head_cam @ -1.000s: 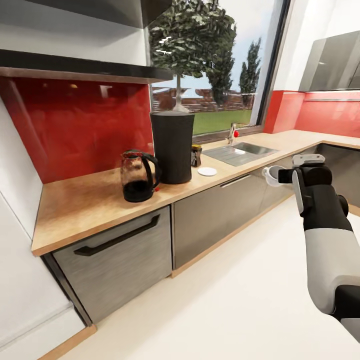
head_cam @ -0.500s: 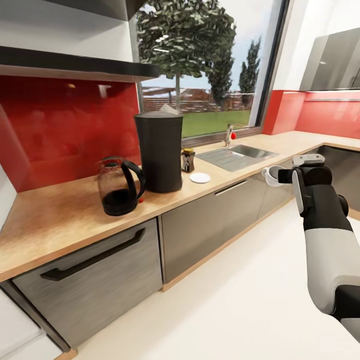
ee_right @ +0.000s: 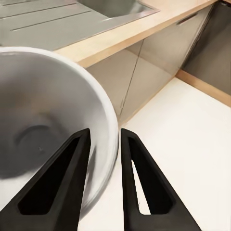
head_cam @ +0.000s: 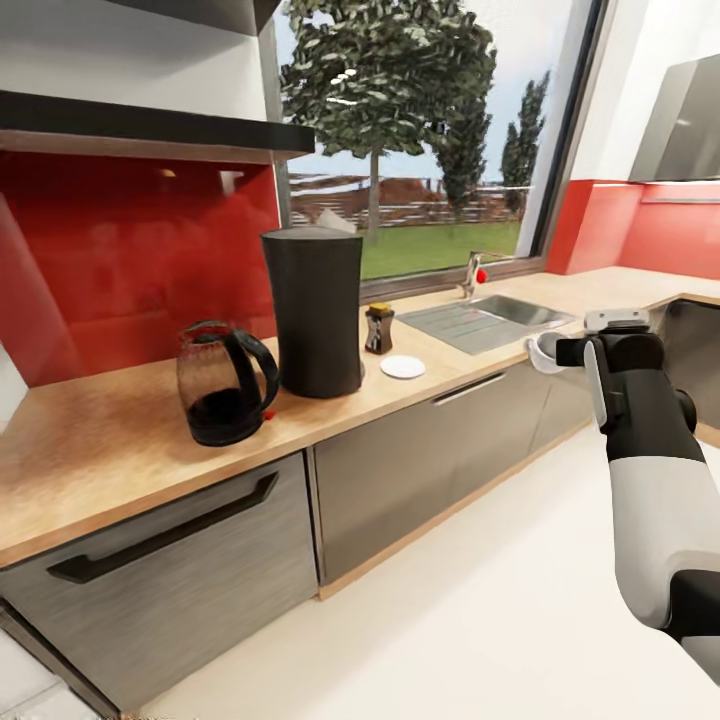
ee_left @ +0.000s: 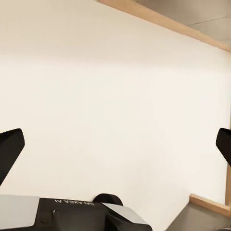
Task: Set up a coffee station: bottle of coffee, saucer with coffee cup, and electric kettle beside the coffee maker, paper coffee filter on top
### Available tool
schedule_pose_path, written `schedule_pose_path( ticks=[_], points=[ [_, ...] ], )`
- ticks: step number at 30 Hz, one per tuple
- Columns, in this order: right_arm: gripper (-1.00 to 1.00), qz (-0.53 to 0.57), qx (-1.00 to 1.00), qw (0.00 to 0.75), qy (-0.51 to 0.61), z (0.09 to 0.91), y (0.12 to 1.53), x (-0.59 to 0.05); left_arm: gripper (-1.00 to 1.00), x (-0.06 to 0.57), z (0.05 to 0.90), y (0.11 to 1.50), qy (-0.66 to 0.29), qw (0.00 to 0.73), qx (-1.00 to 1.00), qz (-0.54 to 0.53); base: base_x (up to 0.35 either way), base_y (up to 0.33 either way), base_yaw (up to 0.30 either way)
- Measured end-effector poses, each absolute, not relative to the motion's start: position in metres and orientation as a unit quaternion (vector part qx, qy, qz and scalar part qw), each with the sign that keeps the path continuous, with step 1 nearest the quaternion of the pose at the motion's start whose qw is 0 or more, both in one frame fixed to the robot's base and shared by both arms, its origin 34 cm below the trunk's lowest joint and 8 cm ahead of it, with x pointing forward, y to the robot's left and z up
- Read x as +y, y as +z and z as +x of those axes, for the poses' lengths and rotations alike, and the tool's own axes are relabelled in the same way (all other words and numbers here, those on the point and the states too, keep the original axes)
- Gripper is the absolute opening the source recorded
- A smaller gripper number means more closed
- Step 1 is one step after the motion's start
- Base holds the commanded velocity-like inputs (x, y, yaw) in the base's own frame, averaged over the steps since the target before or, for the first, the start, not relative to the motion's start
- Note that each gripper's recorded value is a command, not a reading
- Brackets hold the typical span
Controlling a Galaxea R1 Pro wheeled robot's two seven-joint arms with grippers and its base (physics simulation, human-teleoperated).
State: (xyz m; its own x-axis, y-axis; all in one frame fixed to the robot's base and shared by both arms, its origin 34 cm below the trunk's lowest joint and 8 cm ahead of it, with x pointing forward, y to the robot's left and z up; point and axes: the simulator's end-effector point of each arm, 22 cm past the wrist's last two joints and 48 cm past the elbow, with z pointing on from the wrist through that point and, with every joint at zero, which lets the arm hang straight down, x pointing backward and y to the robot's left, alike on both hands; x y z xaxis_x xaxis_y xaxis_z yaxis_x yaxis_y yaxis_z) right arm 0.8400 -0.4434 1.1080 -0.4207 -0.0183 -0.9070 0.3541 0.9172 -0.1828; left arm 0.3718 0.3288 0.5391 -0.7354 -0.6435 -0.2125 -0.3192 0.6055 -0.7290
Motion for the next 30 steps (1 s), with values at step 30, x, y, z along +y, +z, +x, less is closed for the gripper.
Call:
schedule_pose_path(
  ticks=[30],
  points=[
    [-1.00, 0.086, 0.826, 0.536, -0.150, 0.842, 1.113, -0.431, 1.00, 0.329, 0.375, 0.541, -0.347, 0.239, 0.864, -0.276, 0.010, -0.171, 0.157]
  ],
)
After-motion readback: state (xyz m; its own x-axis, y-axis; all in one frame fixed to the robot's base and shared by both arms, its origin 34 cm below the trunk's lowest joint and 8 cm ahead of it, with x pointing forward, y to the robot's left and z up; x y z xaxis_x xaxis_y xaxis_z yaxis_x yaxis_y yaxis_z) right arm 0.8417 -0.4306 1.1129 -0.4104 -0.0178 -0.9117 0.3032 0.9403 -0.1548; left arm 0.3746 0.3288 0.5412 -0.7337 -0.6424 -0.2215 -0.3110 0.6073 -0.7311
